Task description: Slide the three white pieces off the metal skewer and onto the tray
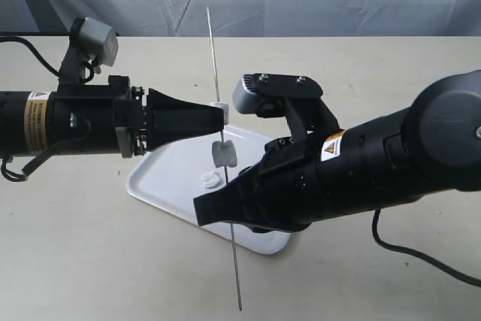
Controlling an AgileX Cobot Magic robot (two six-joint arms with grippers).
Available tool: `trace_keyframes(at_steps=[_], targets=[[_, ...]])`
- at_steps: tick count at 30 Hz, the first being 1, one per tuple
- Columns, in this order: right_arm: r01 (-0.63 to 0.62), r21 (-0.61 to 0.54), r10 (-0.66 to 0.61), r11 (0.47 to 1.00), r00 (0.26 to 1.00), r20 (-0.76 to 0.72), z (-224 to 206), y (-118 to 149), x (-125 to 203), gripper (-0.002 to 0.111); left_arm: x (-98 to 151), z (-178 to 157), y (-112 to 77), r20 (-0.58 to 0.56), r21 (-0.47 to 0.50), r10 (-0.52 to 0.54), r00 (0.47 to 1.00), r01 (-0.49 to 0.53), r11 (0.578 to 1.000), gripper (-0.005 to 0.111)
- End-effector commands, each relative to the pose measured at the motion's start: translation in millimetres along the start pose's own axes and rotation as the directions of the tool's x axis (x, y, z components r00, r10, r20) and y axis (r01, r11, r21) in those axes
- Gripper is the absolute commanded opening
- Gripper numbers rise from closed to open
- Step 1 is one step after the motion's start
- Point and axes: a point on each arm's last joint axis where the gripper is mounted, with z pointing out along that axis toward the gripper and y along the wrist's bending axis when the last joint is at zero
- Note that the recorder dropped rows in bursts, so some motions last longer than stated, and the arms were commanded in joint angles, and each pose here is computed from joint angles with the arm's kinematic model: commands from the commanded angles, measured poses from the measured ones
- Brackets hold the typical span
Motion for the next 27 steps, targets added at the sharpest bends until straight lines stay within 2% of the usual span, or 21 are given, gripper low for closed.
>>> trace_keyframes(at_steps=[1, 7, 13, 27], targets=[[0.029, 0.006, -0.029, 1.0, 0.999, 0.019, -2, 0, -3, -0.001, 1, 0, 0.2, 0.004, 0.004, -0.01, 1.0, 0.01, 1.0, 0.021], [0.036, 0.012, -0.036, 0.999, 0.999, 0.006, -2, -1, -1, -0.001, 1, 0, 1.0, 0.009, -0.006, -0.003, 1.0, 0.003, 1.0, 0.0], [0.028, 0.023, -0.027, 0.999, 0.999, -0.044, 7, -4, 3, -0.001, -2, 0, 1.0, 0.045, -0.005, -0.018, 0.999, 0.018, 1.0, 0.0], [0.041, 0.044, -0.034, 0.998, 0.988, -0.15, 19, -10, 11, -0.001, -19, 0, 3.4, 0.176, -0.045, 0.023, 0.984, -0.016, 0.999, 0.0]])
